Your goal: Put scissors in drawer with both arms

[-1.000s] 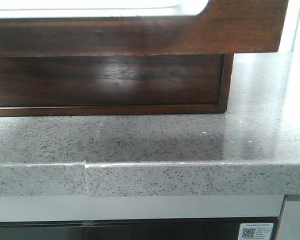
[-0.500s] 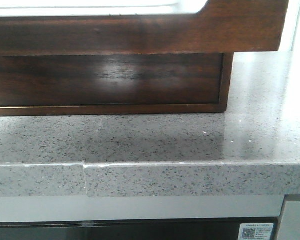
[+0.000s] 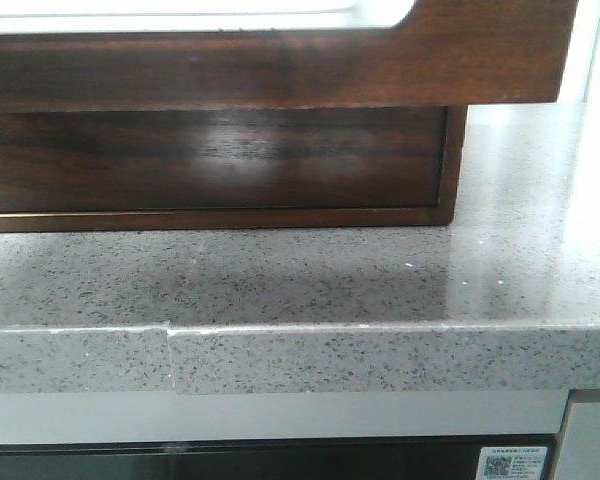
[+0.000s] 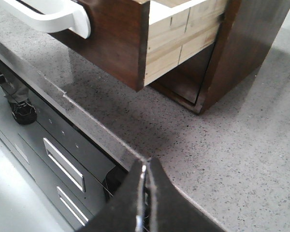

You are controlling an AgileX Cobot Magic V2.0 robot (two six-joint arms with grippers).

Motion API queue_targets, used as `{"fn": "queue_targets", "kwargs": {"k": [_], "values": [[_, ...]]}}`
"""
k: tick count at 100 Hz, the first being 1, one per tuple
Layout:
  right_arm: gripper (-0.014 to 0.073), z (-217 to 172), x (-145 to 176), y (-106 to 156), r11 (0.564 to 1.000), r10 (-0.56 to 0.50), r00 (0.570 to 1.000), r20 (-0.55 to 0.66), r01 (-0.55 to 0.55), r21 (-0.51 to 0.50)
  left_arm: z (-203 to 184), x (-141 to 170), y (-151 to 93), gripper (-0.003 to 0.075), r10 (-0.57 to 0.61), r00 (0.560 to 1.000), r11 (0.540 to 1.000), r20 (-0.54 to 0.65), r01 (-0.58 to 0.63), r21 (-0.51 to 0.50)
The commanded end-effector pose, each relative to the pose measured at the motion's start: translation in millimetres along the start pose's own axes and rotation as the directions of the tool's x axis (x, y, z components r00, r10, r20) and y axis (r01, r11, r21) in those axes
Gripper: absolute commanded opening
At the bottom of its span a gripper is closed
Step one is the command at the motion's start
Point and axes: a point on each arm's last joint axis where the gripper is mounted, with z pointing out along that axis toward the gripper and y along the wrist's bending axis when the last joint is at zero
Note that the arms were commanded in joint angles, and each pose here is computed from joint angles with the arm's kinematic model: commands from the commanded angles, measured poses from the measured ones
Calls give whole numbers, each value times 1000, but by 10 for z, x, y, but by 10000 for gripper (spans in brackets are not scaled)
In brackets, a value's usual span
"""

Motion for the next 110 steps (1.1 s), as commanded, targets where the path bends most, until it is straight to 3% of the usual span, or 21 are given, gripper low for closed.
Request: {"fn": "queue_targets", "kwargs": {"k": [1,39,57,84,110], "values": [[-61,-27,-138,-28,1000,-17,996,88,15,24,-1,0,0,-22,-7,998,1000,69,7,4],[-61,-4,-109,-24,1000,-17,997,80,15,23,-1,0,0,-22,-7,998,1000,69,7,4],[-61,92,-81,-24,998,-11,985,175,1,55,-1,0,0,-22,-7,998,1000,69,7,4],[-61,147,-112,-138,958,31,896,442,-153,243,-1,0,0,-22,-7,998,1000,69,7,4],[-61,114,31,-225,872,61,886,460,-271,407,-1,0,0,-22,-7,998,1000,69,7,4]]}}
